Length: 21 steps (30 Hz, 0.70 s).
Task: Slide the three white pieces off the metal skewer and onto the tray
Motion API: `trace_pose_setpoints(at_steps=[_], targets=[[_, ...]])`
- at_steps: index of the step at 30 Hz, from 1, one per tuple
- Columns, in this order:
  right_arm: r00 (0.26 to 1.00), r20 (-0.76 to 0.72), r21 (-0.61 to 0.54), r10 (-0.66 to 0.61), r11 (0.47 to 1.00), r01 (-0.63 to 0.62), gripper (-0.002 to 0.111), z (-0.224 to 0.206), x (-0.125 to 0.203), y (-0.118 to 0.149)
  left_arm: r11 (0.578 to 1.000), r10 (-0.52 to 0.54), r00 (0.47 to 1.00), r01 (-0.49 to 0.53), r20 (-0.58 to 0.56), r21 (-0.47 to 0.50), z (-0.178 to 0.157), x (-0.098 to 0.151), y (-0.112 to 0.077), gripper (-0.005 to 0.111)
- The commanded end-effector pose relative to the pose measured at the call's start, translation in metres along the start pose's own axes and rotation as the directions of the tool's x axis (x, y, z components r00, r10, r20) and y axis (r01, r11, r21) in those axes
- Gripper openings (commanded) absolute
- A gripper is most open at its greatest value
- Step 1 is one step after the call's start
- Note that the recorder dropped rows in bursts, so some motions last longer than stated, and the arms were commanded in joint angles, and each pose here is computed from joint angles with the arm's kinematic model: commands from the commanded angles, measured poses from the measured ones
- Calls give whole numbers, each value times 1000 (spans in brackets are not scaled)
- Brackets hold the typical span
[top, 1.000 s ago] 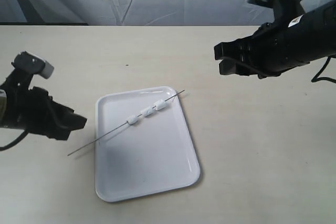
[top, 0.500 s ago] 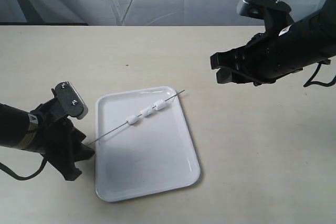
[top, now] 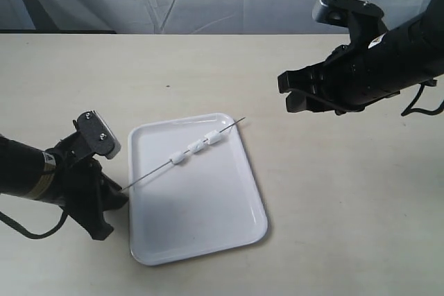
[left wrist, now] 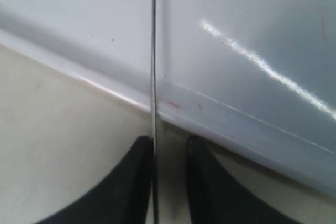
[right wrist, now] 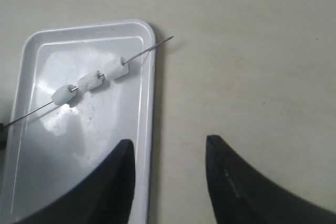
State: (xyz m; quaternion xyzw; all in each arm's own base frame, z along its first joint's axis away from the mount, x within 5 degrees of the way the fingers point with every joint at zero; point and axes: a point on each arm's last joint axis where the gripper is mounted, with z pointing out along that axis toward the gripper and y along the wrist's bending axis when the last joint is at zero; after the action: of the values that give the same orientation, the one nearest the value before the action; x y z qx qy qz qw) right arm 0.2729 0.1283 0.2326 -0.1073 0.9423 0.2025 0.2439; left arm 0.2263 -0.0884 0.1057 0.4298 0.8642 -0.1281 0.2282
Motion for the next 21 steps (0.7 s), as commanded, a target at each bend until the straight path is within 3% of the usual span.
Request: trace_pose_setpoints(at_steps=[1,3,7,12,14,17,21], targets=[[1000,15,-9,8,1000,-8,42,0,-3,1,1000,10,999,-10,-52,4,7,9,-1,6],[1000,20,-11,14,1000,-14,42,0,-3,2,1000,4,999,-3,-50,10,7,9,-2,0],[999,28,-10,16,1000,-15,42,0,-4,2,998,-61,997,62,-40,21,6,7,-3,0],[994,60,-43,96,995,-93,42,1,-5,3,981,-173,984,176,38,-87,-17,-4,2,0],[985,76,-118,153,983,-143,42,4,-5,8,970,-214,972,223,93,-93,-30,-8,-2,0],[971,17,-283,239,932,-224,42,23,-3,17,947,-317,934,322,164,-3,-46,-12,-17,0],[967,-24,-398,252,885,-241,42,48,0,27,911,-410,891,409,197,45,-61,-1,-34,0]])
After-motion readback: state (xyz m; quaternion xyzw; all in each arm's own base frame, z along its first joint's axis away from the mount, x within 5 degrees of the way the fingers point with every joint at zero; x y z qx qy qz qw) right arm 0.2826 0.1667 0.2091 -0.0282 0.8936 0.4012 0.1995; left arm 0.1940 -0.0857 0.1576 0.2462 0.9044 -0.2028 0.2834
